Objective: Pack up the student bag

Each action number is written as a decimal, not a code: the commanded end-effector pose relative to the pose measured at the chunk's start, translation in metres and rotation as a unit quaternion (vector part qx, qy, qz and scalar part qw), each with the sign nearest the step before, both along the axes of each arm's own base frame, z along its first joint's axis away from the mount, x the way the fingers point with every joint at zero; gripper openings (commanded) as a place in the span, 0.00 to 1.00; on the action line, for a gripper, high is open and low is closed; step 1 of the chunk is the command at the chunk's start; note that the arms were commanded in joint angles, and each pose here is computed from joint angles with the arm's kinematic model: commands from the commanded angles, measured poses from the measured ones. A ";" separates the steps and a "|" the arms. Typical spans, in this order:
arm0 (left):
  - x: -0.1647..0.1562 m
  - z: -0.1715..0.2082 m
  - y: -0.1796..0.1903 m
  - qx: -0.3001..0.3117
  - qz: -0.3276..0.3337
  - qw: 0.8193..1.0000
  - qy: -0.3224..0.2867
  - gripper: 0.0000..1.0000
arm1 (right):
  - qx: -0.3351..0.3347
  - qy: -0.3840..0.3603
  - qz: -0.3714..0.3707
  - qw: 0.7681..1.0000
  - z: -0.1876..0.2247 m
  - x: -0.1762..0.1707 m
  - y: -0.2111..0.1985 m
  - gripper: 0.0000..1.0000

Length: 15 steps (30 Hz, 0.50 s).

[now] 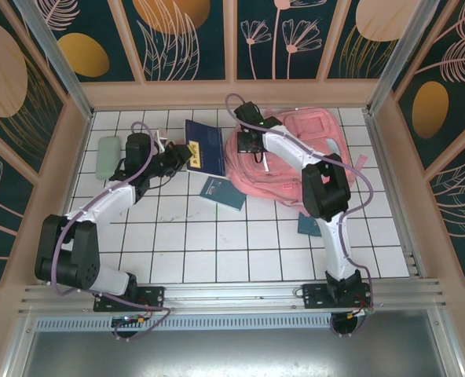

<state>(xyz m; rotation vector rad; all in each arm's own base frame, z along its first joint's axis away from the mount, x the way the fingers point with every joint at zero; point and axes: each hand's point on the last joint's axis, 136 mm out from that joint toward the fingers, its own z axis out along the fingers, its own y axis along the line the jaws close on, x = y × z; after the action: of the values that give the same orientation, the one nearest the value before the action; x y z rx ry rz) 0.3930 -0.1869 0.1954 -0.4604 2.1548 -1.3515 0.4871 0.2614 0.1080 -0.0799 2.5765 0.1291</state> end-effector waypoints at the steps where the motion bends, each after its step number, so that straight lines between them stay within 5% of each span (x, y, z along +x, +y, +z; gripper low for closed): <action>1: 0.005 0.009 -0.008 -0.031 -0.013 0.999 -0.022 0.00 | 0.034 -0.065 -0.024 0.997 0.083 0.002 -0.012 0.00; 15: 0.043 0.003 -0.076 -0.057 -0.042 0.997 -0.025 0.00 | 0.265 -0.101 0.017 0.959 0.206 0.006 -0.037 0.00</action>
<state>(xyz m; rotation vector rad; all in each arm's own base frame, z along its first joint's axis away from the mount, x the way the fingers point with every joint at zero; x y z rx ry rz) 0.4172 -0.2438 0.1597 -0.4674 2.2172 -1.4559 0.4972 0.2076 0.2393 0.1138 2.4305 0.5159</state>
